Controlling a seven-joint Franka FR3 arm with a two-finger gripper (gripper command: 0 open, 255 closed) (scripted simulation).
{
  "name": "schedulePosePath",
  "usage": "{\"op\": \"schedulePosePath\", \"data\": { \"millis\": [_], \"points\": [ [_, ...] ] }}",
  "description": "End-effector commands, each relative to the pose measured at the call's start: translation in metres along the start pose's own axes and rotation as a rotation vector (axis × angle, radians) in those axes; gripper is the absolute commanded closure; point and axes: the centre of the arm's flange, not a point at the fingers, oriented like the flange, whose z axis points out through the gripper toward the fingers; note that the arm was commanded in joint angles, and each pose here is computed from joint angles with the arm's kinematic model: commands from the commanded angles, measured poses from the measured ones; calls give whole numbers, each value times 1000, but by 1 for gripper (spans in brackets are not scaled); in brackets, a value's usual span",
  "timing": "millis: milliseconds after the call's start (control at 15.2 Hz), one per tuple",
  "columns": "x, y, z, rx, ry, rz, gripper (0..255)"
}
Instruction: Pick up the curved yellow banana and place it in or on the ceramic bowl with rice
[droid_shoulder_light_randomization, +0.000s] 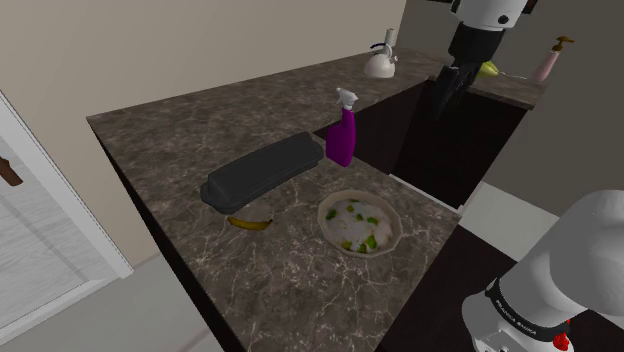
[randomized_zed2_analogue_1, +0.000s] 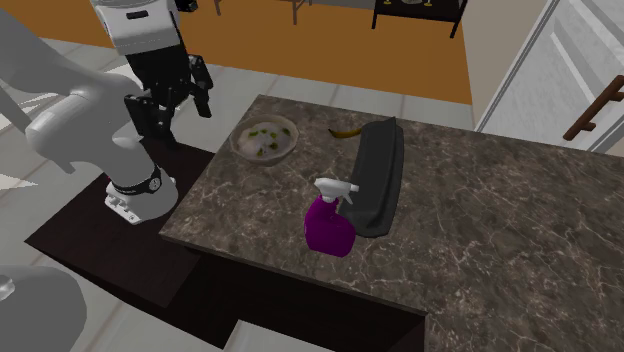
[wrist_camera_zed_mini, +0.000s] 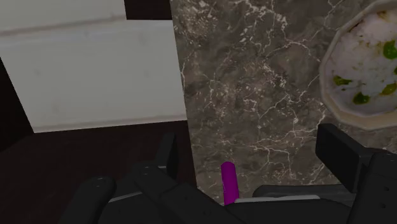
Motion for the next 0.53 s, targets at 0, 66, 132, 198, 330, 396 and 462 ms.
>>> {"op": "schedulePosePath", "data": {
  "millis": [0, 66, 132, 198, 330, 396, 462],
  "points": [
    [0, 0, 0, 0, 0, 0, 0],
    [9, -8, 6, 4, -4, -16, 0],
    [18, -15, 12, 7, -8, -32, 0],
    [27, -23, 18, 11, -11, -48, 0],
    [44, -39, 30, 18, -19, -79, 0],
    [52, -48, 36, 22, -23, -95, 0],
    [61, -56, 42, 25, -27, -111, 0]
  ]
}}
